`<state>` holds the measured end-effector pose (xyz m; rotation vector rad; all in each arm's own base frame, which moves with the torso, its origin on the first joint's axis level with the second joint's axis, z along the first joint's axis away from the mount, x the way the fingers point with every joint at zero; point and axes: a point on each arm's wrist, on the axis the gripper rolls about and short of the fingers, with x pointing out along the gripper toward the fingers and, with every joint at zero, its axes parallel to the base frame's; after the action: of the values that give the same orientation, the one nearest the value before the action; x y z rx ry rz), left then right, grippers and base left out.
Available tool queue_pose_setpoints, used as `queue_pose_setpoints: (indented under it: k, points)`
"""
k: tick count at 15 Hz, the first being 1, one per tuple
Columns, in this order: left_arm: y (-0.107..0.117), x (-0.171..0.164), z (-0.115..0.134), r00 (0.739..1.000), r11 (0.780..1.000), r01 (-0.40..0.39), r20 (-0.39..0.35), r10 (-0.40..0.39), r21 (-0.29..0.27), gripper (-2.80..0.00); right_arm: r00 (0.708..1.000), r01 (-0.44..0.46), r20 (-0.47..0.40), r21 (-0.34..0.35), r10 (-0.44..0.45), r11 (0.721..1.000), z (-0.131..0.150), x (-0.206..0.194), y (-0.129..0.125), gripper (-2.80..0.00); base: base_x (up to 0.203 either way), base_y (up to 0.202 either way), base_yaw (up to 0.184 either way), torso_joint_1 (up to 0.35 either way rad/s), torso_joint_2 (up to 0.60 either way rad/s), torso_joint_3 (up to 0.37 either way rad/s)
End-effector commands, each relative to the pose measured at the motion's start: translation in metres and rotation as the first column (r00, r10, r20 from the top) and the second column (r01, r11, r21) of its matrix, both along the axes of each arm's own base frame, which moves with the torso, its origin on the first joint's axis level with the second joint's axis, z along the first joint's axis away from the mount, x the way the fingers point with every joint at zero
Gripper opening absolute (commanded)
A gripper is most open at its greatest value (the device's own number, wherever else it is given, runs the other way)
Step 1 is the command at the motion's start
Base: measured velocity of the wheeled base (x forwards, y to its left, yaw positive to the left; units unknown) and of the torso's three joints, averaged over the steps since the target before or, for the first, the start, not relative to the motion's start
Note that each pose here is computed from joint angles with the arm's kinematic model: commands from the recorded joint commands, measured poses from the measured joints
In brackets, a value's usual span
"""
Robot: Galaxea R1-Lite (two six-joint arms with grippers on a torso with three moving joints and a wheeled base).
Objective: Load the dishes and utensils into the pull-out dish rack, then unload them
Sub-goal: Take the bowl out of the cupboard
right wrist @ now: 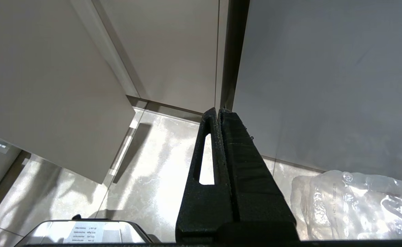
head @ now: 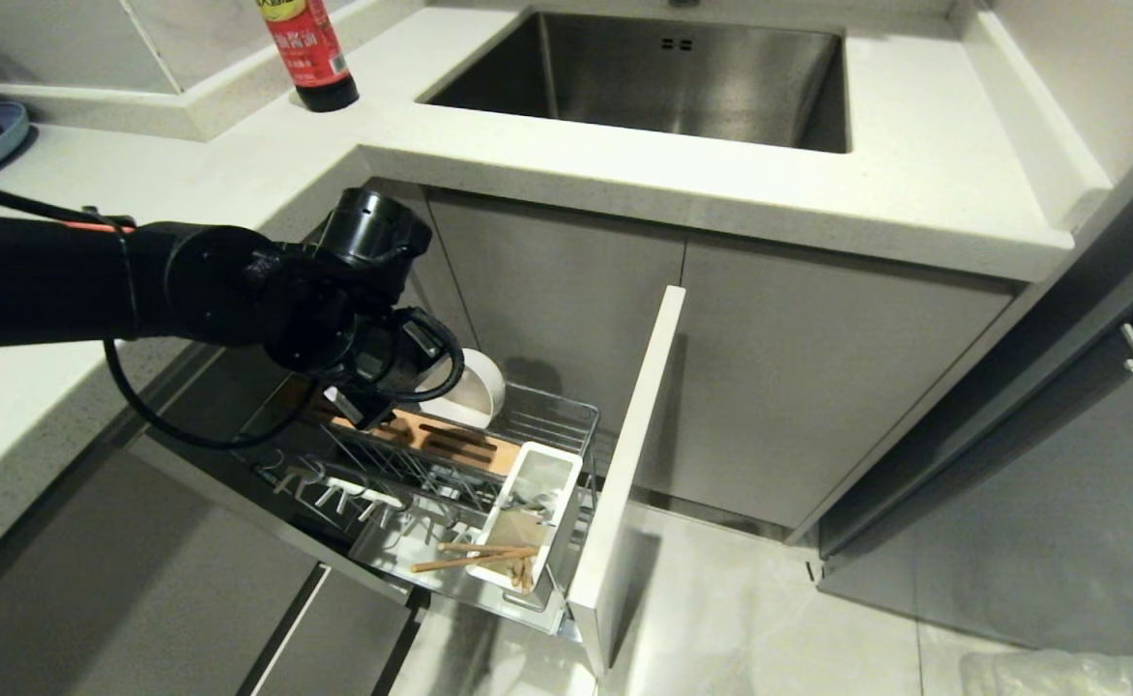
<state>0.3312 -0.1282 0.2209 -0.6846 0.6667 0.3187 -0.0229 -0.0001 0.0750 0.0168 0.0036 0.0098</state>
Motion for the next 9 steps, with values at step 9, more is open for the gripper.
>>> queue_pose_setpoints:
  k: [9]
  points:
    - [0.007, 0.063, -0.038, 0.995, 0.995, 0.096, -0.033, -0.097, -0.031, 0.00, 1.000, -0.001, 0.000, 0.000, 0.001, 1.000, 0.000, 0.000, 0.000, -2.80, 0.000, 0.000, 0.000, 0.000, 0.00, 0.000]
